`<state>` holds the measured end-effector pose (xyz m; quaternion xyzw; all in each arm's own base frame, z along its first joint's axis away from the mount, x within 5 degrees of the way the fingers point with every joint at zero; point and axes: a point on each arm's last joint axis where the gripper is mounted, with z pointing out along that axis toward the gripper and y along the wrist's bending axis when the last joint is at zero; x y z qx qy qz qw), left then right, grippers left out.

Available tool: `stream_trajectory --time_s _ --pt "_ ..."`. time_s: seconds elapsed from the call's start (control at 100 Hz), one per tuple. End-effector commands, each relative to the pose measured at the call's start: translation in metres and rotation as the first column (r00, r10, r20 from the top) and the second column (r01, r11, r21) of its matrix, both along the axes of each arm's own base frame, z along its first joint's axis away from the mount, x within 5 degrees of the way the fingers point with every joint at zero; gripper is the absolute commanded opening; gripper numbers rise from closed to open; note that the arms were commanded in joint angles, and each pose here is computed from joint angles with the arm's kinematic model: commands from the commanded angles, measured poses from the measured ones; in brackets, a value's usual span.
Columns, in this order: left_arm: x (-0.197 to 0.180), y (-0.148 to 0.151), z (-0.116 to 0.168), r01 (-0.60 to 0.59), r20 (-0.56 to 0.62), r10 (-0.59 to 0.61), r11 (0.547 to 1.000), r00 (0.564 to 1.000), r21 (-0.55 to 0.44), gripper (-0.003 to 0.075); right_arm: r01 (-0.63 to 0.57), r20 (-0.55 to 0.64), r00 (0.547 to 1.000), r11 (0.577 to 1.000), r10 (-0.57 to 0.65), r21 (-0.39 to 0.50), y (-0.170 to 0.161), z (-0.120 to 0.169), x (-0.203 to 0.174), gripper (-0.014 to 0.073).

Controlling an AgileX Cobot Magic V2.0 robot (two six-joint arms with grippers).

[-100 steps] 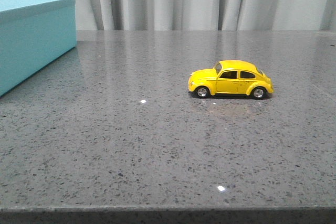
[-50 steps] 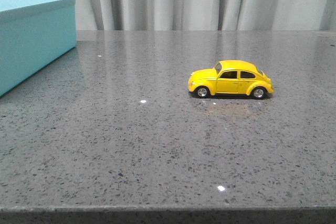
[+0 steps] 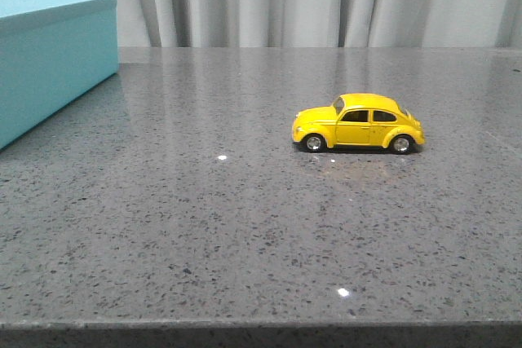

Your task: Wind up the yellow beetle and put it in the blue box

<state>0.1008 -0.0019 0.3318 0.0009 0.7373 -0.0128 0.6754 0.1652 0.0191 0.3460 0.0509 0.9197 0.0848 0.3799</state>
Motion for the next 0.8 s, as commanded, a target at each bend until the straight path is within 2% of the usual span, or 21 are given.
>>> stream_trajectory --time_s 0.0,0.12,0.23,0.34,0.53,0.79 --pt "0.001 -0.001 0.018 0.007 0.098 -0.005 1.0 0.995 -0.021 0.0409 -0.034 0.046 0.998 0.999 0.034 0.004 0.007 0.02 0.013 0.031" --pt "0.001 -0.001 0.018 0.007 0.098 -0.005 1.0 0.995 -0.021 0.0409 -0.1 0.024 0.995 0.995 0.1 0.003 0.021 0.029 0.028 0.0388" --pt "0.001 -0.001 0.018 0.007 0.1 -0.005 1.0 0.995 -0.021 0.0409 -0.147 -0.018 0.989 0.989 0.147 0.009 0.035 0.035 0.042 0.0398" --pt "0.001 -0.001 0.018 0.007 0.1 -0.005 1.0 0.995 -0.021 0.0409 -0.179 -0.117 0.977 0.984 0.18 0.021 0.051 0.033 0.058 0.04" --pt "0.001 -0.001 0.018 0.007 0.1 -0.005 1.0 0.995 -0.021 0.0409 -0.193 -0.237 0.952 0.981 0.194 0.03 0.077 0.027 0.085 0.0459" --pt "0.001 -0.001 0.018 0.007 0.102 -0.004 1.0 0.995 -0.022 0.0408 -0.172 -0.325 0.928 0.984 0.18 0.053 0.114 0.021 0.108 0.0457"
